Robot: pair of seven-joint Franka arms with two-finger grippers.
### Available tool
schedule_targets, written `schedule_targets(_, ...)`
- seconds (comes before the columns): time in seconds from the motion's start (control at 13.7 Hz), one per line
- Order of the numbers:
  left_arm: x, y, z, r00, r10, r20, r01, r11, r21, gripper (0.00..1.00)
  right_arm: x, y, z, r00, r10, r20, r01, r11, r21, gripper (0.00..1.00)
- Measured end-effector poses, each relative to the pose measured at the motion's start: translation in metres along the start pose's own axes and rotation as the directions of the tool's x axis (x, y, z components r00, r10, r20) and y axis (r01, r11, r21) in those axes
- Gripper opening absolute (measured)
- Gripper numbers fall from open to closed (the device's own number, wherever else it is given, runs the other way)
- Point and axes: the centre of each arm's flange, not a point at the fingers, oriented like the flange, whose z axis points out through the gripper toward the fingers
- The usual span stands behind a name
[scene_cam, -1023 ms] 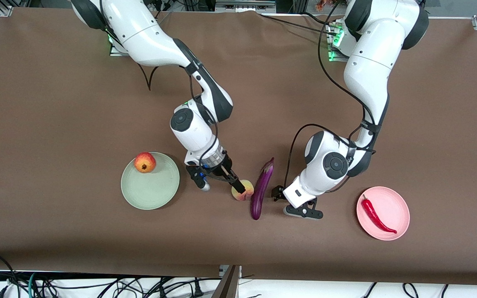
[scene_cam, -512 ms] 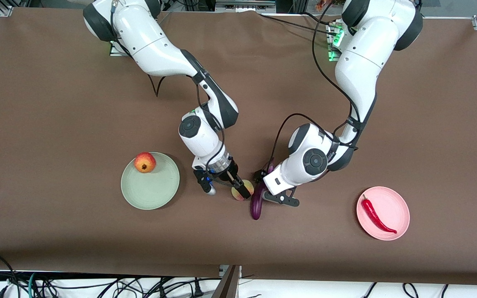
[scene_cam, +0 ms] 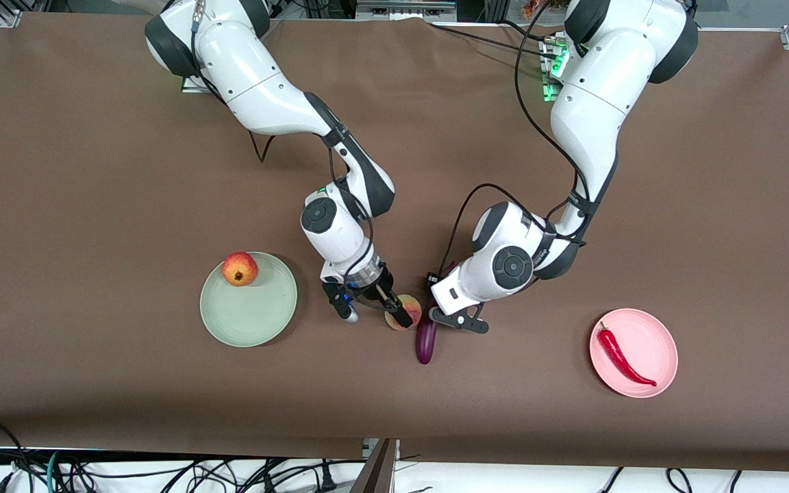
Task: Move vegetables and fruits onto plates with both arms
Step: 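Carry the peach to the green plate while the left gripper carries the eggplant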
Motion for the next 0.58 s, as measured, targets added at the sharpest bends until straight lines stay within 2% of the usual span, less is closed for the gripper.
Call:
schedule_targets(0.07, 0.001, -0.002, -0.002, 1.0, -0.003, -0.005, 0.003, 1.0, 0.001, 0.37, -0.001, -0.001, 0.0, 1.0, -0.01, 0.0, 0.01, 1.0, 0.001, 0.96)
schedule_targets(0.15, 0.004, -0.01, -0.006, 1.0, -0.012, -0.015, 0.012, 1.0, 0.004, 0.36, 0.0, -0.001, -0.001, 0.999, -0.036, -0.001, 0.036, 0.999, 0.003, 0.96)
schedule_targets(0.29, 0.016, -0.046, -0.03, 0.999, -0.005, -0.05, 0.006, 1.0, 0.008, 0.36, 0.004, -0.004, -0.003, 0.995, -0.095, 0.003, 0.095, 0.995, -0.012, 0.74)
schedule_targets(0.44, 0.026, -0.1, -0.066, 0.998, 0.012, -0.066, -0.011, 1.0, 0.015, 0.36, 0.014, -0.008, -0.011, 0.986, -0.165, 0.032, 0.167, 0.981, -0.094, 0.74)
schedule_targets(0.58, 0.03, -0.154, -0.112, 0.997, -0.02, -0.078, 0.022, 1.0, 0.022, 0.36, 0.044, -0.015, -0.033, 0.971, -0.226, 0.078, 0.237, 0.955, -0.181, 0.74)
